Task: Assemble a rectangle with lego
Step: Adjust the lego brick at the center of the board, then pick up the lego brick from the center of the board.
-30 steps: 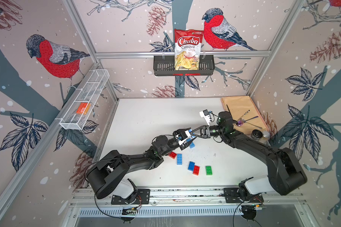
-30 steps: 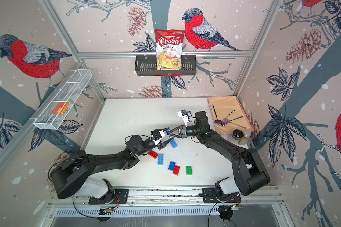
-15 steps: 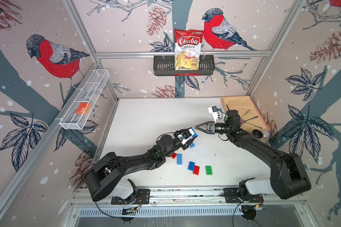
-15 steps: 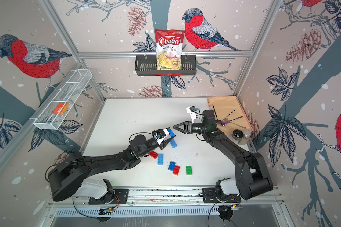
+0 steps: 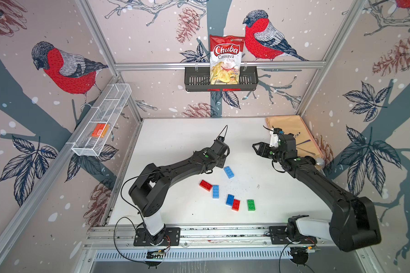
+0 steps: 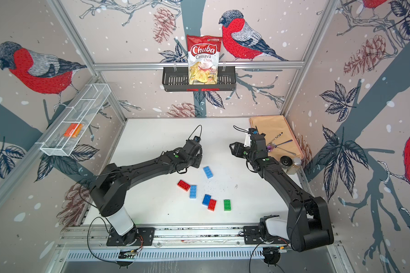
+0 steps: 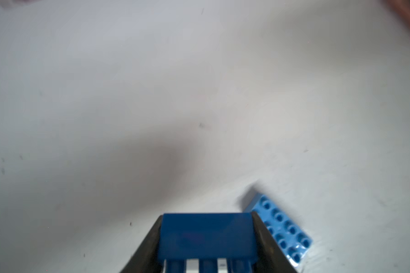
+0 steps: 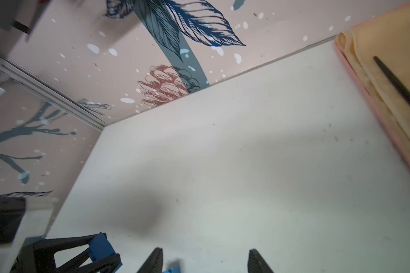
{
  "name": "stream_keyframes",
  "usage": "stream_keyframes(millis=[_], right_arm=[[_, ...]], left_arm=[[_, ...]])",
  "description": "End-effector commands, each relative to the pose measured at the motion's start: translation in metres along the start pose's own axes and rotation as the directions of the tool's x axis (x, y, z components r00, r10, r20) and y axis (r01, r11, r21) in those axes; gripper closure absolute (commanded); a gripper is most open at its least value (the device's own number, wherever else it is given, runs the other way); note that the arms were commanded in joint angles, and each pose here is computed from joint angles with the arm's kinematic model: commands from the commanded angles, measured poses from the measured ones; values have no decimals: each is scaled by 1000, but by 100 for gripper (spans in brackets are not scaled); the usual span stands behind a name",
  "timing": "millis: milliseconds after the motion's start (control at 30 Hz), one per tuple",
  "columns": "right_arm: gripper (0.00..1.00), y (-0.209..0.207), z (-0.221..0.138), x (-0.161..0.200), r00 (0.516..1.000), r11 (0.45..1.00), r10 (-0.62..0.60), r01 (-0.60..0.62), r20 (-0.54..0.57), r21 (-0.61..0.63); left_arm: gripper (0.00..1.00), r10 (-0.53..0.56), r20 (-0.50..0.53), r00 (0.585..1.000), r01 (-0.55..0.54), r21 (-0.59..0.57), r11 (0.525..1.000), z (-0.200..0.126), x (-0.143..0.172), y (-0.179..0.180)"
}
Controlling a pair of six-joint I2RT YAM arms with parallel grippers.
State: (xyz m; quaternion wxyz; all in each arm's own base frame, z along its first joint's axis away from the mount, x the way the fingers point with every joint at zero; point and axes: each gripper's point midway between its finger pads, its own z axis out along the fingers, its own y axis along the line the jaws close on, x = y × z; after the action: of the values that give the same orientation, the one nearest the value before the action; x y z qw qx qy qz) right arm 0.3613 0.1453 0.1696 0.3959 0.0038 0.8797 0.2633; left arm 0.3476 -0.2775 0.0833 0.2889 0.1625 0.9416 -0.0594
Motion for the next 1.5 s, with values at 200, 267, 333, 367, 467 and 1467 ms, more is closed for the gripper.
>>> stream_keyframes(millis=[200,267,333,367,467,1467], right_arm=[[39,-18,12,19,993,982,-96,105,-65,154],[37,-12,16,20,992,984,-106,115,-73,137],[35,-7,20,20,989,983,-124,135,-85,125],[34,-4,22,20,986,982,-136,147,-96,120],[32,8,27,19,975,975,-181,195,-126,108],[36,152,137,170,340,575,-800,669,-495,-471]], left_arm=[[65,-181,-303,936,172,-56,984,27,65,25],[59,-169,-291,942,162,-48,986,30,62,25],[47,-151,-268,951,142,-55,988,31,56,28],[40,-140,-254,957,128,-63,990,30,52,30],[26,-98,-212,972,85,-71,994,26,40,35],[4,-334,580,743,358,77,931,-173,-22,158]])
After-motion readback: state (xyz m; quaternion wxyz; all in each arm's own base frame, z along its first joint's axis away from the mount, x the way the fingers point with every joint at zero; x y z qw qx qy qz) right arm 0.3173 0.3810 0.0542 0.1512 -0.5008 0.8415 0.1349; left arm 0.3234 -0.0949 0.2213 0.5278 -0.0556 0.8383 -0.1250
